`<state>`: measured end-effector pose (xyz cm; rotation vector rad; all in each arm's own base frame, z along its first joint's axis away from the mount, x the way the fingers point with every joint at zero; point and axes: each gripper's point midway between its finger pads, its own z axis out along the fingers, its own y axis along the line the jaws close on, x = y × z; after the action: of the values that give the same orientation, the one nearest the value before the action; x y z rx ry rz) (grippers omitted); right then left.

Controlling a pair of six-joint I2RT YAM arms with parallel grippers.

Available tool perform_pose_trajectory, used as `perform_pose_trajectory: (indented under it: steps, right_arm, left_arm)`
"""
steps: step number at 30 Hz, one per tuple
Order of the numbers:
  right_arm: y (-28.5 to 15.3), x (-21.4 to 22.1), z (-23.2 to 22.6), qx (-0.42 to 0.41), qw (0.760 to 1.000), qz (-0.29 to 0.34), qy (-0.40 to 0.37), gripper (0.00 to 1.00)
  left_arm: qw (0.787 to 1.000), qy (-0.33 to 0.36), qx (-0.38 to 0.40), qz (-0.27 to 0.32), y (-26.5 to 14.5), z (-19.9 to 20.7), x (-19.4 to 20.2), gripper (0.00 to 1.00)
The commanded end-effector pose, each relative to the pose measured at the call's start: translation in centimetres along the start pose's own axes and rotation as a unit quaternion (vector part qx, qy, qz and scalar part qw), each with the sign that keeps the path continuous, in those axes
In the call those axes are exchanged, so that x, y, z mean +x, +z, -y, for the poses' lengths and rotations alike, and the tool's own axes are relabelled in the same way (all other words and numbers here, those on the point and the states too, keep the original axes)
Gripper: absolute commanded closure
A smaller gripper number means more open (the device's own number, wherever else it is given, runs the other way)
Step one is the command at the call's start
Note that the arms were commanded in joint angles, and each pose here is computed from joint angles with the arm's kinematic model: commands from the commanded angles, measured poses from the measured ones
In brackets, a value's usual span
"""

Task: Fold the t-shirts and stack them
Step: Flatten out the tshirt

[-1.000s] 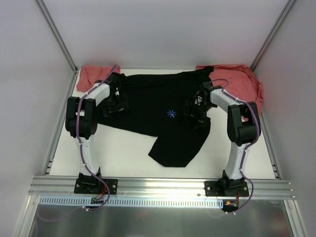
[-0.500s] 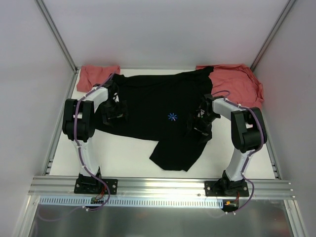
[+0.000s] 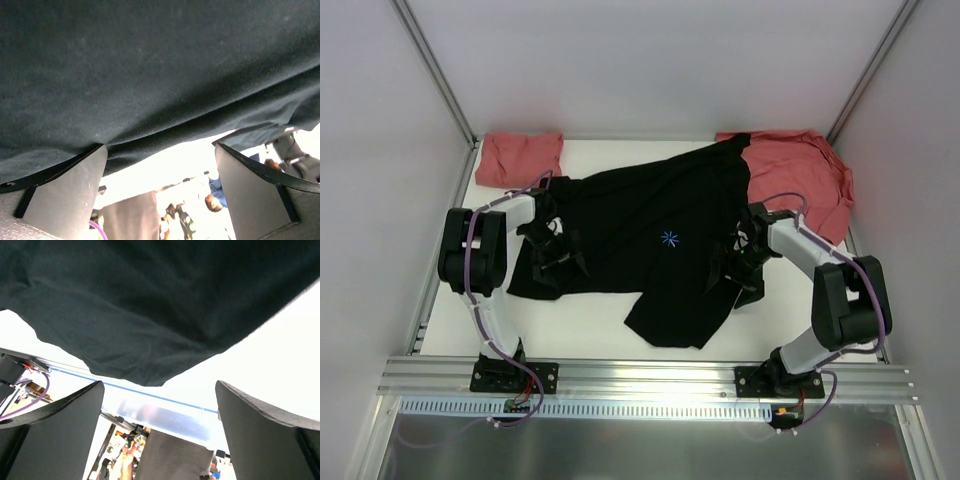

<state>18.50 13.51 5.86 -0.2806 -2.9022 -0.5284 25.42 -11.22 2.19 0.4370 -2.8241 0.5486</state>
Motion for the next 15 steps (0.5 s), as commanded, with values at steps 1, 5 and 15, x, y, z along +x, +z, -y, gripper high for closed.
perform_pose_trajectory:
  steps: [1, 5, 15]
  right_arm:
    - [-1.5, 1.0, 0.2, 0.005, 1.0, 0.029, 0.006, 0.01]
    - [-2.4, 1.5, 0.4, 0.011, 0.999, 0.04, 0.004, 0.0]
    - [-4.0, -1.9, -3.3, -0.029, 0.996, 0.078, -0.018, 0.01]
  left_arm:
    - [0.999, -0.001, -0.034, -0.028, 2.7, -2.8, 1.9, 0.06]
    - [0.999, -0.004, -0.034, -0.027, 3.0, -3.6, 3.6, 0.06]
    - [0.997, 0.015, -0.03, 0.07, -0.8, -2.0, 1.7, 0.01]
